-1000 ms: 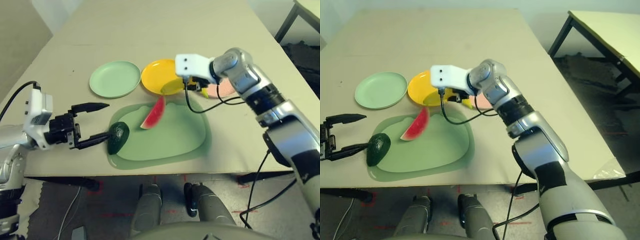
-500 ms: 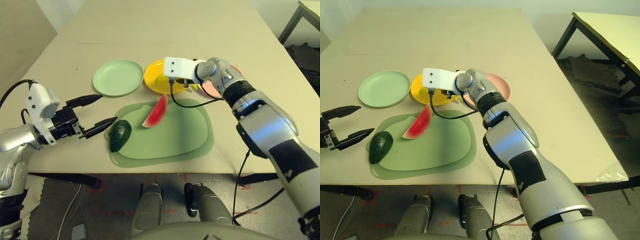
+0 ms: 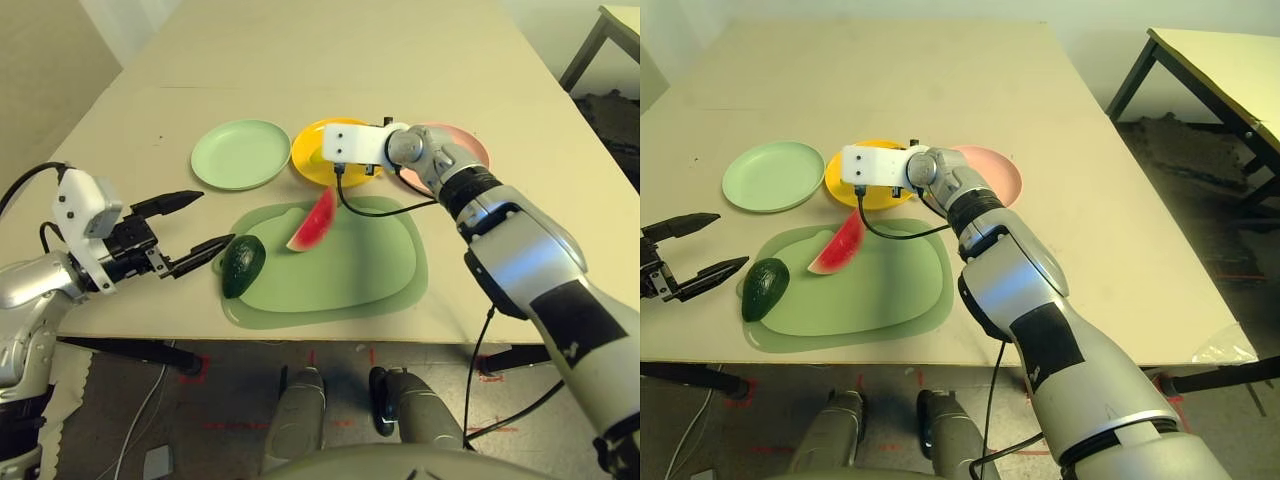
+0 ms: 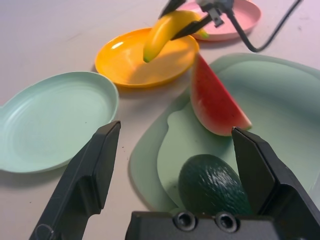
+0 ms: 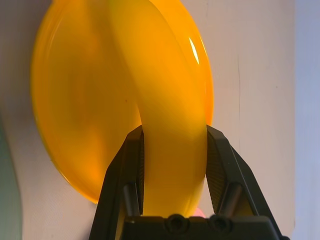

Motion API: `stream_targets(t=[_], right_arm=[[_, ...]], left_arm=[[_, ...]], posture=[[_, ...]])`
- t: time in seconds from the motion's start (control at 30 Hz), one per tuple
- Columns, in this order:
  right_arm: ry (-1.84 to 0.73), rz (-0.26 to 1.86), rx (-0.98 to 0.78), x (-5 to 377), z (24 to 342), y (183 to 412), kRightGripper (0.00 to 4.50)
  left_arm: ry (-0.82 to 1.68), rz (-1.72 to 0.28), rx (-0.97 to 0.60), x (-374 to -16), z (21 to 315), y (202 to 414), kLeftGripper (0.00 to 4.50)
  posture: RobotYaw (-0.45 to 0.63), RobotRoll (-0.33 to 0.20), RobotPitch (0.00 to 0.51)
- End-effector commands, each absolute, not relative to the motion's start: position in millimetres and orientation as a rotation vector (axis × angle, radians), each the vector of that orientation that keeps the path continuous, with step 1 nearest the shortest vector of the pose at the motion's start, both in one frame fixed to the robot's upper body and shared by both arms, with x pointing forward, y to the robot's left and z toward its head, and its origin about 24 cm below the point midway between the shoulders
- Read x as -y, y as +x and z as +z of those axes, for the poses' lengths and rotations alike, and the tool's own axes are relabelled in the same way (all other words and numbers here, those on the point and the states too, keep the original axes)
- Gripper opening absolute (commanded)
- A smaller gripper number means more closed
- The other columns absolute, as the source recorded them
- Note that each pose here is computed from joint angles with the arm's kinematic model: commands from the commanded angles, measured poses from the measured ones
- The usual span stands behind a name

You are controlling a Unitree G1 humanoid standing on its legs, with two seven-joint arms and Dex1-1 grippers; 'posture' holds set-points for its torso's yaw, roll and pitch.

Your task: Place the fruits into color-matched plates.

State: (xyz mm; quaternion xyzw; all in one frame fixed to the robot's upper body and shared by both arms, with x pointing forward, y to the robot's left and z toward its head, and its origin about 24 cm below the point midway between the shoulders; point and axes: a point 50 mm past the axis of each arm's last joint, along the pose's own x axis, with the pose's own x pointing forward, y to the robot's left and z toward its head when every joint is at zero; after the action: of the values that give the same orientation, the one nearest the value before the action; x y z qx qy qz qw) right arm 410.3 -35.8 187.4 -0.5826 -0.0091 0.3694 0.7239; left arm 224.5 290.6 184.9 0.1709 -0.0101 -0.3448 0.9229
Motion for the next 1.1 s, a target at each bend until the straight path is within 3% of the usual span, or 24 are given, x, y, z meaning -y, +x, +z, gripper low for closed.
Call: stream_targets(t=[0.03, 0.97, 1.1], right_arm=[[-1.263, 0.828, 0.016, 33.4, 186.9, 409.5, 1.69], [-1.251, 0.854, -0.002, 30.2, 180.7, 407.5, 1.69], [-1.259, 0.839, 0.003, 32.8, 183.2, 408.7, 2.98]], left_arm=[[0.355, -0.696, 0.026, -287.0, 187.3, 226.3, 4.50], [0.351, -0.657, 0.006, -287.7, 184.7, 223.6, 4.50], [0.348, -0.658, 0.007, -287.0, 183.3, 224.3, 4.50]], posture=[[0.19, 0.000, 0.192], [0.22, 0.000, 0.243], [0.21, 0.000, 0.241]])
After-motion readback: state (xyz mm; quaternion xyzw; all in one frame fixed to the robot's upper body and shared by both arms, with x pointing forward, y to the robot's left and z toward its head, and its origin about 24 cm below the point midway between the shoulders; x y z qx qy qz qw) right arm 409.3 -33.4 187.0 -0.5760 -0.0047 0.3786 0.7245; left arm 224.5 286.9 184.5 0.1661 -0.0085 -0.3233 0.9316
